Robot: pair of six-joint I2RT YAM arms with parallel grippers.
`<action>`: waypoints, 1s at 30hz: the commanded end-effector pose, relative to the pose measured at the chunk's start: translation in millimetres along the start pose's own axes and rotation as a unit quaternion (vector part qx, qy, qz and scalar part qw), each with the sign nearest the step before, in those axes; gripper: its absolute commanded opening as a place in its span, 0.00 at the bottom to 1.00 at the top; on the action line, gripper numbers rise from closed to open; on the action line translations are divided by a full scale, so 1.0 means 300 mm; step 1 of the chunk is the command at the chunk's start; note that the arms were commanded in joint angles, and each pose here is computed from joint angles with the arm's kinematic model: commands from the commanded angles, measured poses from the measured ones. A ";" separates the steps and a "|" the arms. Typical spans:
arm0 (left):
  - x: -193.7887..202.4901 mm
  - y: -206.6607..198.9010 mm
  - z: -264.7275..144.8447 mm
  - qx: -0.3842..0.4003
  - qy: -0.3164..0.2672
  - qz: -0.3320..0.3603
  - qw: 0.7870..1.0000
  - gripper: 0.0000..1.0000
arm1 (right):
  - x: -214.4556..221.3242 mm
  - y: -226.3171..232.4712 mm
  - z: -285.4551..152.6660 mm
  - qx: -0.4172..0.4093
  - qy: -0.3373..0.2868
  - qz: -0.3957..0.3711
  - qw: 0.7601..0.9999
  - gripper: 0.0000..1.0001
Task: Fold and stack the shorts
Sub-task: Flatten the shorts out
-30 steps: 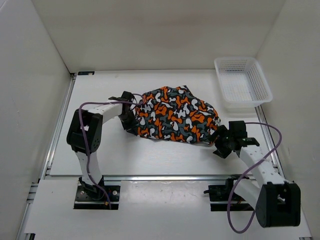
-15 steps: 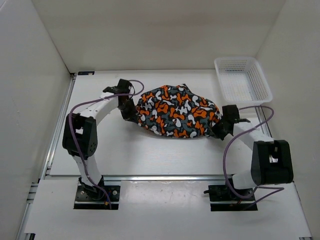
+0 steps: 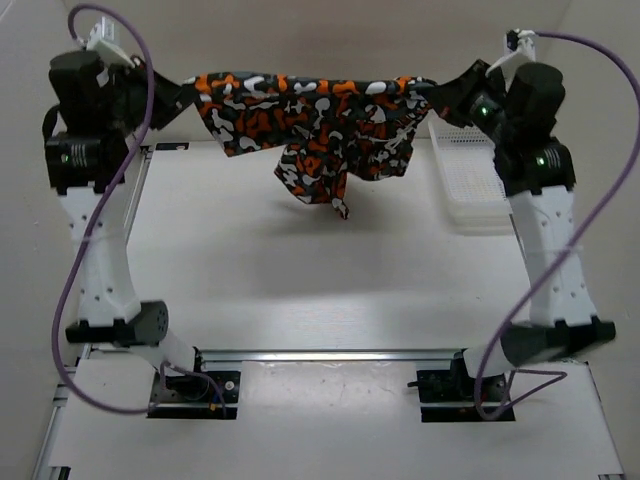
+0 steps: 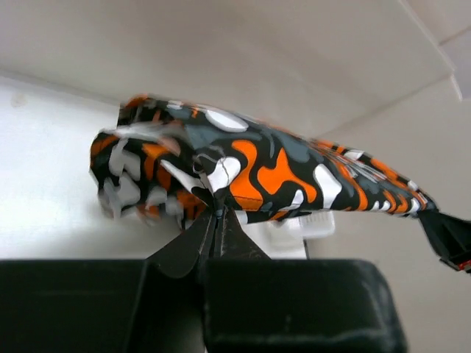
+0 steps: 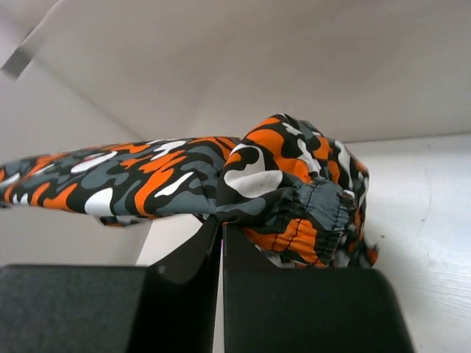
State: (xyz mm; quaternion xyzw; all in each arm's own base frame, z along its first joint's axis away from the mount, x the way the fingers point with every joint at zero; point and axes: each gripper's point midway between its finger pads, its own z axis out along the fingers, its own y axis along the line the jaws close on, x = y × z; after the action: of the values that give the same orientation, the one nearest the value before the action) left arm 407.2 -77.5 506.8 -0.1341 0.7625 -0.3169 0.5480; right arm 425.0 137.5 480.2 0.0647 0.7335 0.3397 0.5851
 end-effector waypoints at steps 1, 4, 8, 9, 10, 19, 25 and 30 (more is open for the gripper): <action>0.115 0.079 -0.100 -0.035 0.035 -0.022 0.999 0.10 | 0.068 -0.005 -0.102 0.001 0.013 -0.067 0.998 0.00; 0.324 0.225 -0.166 -0.094 0.081 -0.043 0.991 0.10 | 0.278 -0.034 -0.230 0.000 0.049 -0.096 0.994 0.00; 0.669 0.471 -0.284 -0.184 0.142 -0.066 0.970 0.10 | 0.658 -0.165 -0.351 0.038 0.144 -0.074 0.986 0.00; 0.718 0.540 -0.310 -0.219 0.141 -0.068 0.963 0.10 | 0.733 -0.210 -0.378 0.057 0.165 -0.063 0.983 0.00; 0.769 0.560 -0.342 -0.222 0.146 -0.070 0.962 0.10 | 0.845 -0.275 -0.422 0.085 0.196 -0.035 0.976 0.02; 1.114 0.678 -0.350 -0.233 0.267 -0.126 0.927 0.10 | 1.228 -0.537 -0.607 0.299 0.339 0.142 0.881 0.70; 1.063 0.688 -0.343 -0.254 0.256 -0.107 0.926 0.10 | 1.331 -0.455 -0.576 0.231 0.338 0.270 0.871 0.71; 1.062 0.688 -0.343 -0.254 0.256 -0.107 0.926 0.10 | 1.426 -0.485 -0.593 0.245 0.324 0.304 0.862 0.70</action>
State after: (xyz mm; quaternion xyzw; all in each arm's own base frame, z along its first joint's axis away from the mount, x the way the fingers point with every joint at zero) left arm 218.5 -63.2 145.0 -0.2708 0.9172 -0.1935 0.2190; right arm 161.9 144.9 50.0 0.2859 0.9146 0.2565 0.1265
